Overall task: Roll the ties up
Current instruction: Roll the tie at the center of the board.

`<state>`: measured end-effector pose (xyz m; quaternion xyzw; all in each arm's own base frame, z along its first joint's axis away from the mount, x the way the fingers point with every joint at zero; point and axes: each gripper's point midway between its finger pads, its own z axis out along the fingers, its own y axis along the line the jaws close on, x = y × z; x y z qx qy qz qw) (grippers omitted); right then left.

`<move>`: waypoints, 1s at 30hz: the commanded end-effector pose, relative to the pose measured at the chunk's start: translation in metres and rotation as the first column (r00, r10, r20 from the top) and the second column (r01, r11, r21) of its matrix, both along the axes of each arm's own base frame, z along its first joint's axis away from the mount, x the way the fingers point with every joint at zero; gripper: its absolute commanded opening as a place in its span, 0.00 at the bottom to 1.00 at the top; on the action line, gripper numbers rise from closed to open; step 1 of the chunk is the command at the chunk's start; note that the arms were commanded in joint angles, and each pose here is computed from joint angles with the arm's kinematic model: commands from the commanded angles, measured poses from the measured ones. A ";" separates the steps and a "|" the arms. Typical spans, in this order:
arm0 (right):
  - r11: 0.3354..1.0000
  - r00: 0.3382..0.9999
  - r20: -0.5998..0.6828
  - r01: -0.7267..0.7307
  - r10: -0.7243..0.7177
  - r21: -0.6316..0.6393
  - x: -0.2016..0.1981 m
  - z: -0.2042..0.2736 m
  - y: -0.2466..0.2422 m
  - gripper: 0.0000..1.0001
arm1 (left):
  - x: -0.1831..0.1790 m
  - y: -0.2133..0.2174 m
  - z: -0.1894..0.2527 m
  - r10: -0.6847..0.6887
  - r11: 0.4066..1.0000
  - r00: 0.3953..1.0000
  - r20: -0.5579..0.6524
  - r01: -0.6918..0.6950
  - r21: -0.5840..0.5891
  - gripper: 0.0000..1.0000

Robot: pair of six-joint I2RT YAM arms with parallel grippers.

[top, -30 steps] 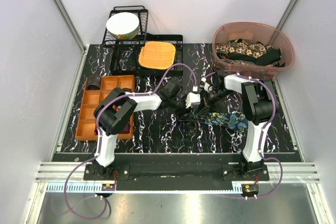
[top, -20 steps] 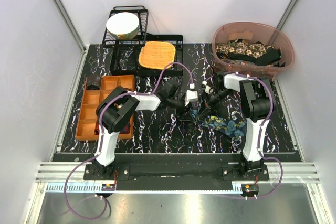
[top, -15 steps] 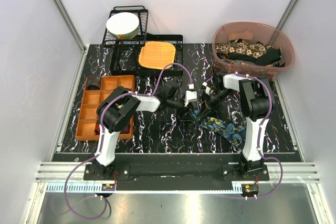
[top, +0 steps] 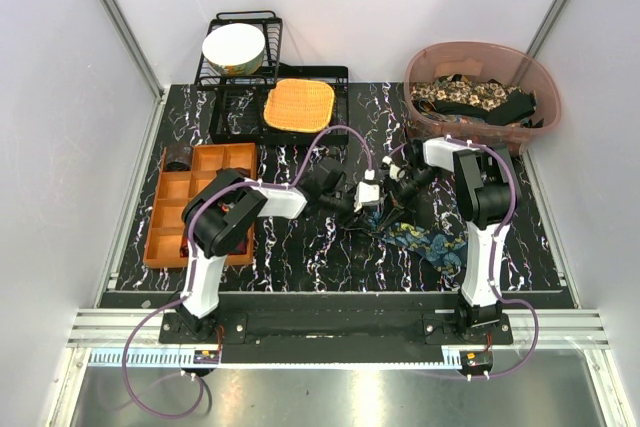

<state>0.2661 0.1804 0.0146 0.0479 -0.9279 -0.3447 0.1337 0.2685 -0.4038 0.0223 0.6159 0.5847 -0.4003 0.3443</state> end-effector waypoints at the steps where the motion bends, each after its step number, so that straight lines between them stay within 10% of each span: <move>1: 0.986 0.968 0.208 -0.121 0.142 -0.111 0.019 0.000 -0.024 0.12 | -0.025 0.044 -0.046 0.029 0.968 0.998 -0.059 -0.013 0.250 0.04; 16: 0.868 0.792 0.386 -0.345 0.473 -0.356 -0.027 0.025 -0.120 0.86 | -0.024 0.067 -0.056 0.090 0.923 0.992 -0.085 -0.051 0.382 0.00; 20: 0.831 0.696 0.471 -0.364 0.543 -0.421 -0.024 0.032 -0.128 0.82 | -0.022 0.065 -0.055 0.093 0.924 0.992 -0.088 -0.053 0.378 0.00; 25: 0.784 0.659 0.425 -0.503 0.621 -0.365 -0.056 0.027 -0.121 0.47 | -0.020 0.064 -0.053 0.093 0.924 0.992 -0.086 -0.054 0.378 0.00; 30: 0.753 0.662 0.360 -0.572 0.658 -0.324 -0.072 0.017 -0.120 0.47 | -0.021 0.064 -0.054 0.097 0.921 0.991 -0.092 -0.054 0.385 0.00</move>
